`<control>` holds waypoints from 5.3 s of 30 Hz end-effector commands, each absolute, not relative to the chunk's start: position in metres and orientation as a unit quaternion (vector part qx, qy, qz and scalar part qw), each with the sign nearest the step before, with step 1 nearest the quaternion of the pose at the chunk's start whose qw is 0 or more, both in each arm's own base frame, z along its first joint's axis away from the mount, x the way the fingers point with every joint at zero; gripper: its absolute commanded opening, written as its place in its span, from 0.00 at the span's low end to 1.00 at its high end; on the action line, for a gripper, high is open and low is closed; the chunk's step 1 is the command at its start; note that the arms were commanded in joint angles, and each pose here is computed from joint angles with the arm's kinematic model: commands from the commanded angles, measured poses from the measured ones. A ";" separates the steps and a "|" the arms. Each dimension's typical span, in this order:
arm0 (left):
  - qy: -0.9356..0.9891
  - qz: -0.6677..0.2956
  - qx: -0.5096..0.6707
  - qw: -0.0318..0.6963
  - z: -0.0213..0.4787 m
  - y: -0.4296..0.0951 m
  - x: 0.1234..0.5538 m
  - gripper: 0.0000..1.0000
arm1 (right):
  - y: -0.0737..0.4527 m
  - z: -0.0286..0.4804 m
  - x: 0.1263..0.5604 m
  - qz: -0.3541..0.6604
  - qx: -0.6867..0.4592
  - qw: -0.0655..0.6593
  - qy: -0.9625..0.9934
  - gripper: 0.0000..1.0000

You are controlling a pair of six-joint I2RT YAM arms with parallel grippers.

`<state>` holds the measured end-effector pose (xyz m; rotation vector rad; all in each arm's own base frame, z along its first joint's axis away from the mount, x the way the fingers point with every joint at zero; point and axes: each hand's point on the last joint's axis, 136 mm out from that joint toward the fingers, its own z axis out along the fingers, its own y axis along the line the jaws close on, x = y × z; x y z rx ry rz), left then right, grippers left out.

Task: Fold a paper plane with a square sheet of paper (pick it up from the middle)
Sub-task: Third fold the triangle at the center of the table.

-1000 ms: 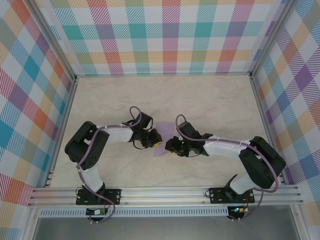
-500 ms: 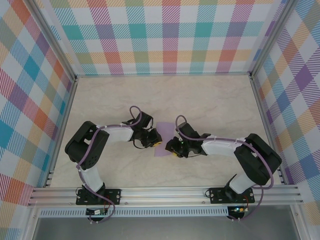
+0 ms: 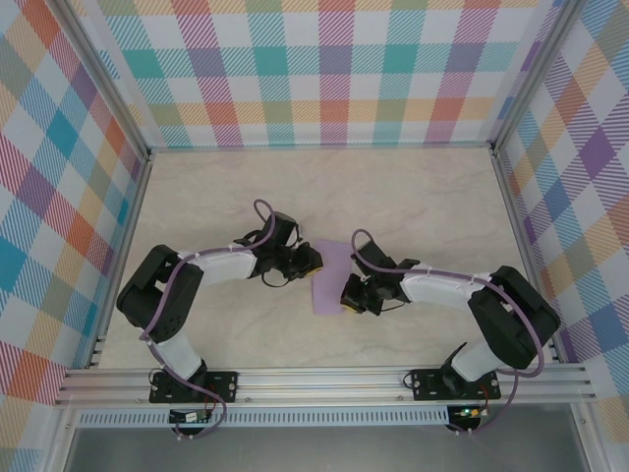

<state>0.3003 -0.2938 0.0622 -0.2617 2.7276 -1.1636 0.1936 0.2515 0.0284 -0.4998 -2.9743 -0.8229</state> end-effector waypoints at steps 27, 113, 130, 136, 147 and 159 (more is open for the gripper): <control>0.932 -0.350 -0.081 0.056 0.014 -0.287 0.300 0.14 | 0.256 0.052 0.204 -0.295 -0.178 0.013 -0.939 0.07; 0.944 -0.311 -0.080 0.078 0.017 -0.274 0.313 0.12 | 0.311 0.013 0.244 -0.289 -0.067 0.013 -0.955 0.07; 0.941 -0.303 -0.113 0.104 0.041 -0.258 0.325 0.15 | 0.305 -0.004 0.237 -0.264 -0.082 0.033 -0.960 0.17; 0.938 -0.290 -0.154 0.115 0.049 -0.231 0.331 0.18 | 0.306 -0.006 0.237 -0.264 -0.084 0.035 -0.960 0.30; 0.923 -0.328 -0.173 0.106 0.060 -0.224 0.320 0.21 | 0.305 -0.005 0.235 -0.267 -0.081 0.030 -0.960 0.42; 0.907 -0.389 -0.140 0.080 0.072 -0.247 0.300 0.16 | 0.297 -0.012 0.229 -0.259 -0.083 0.033 -0.962 0.26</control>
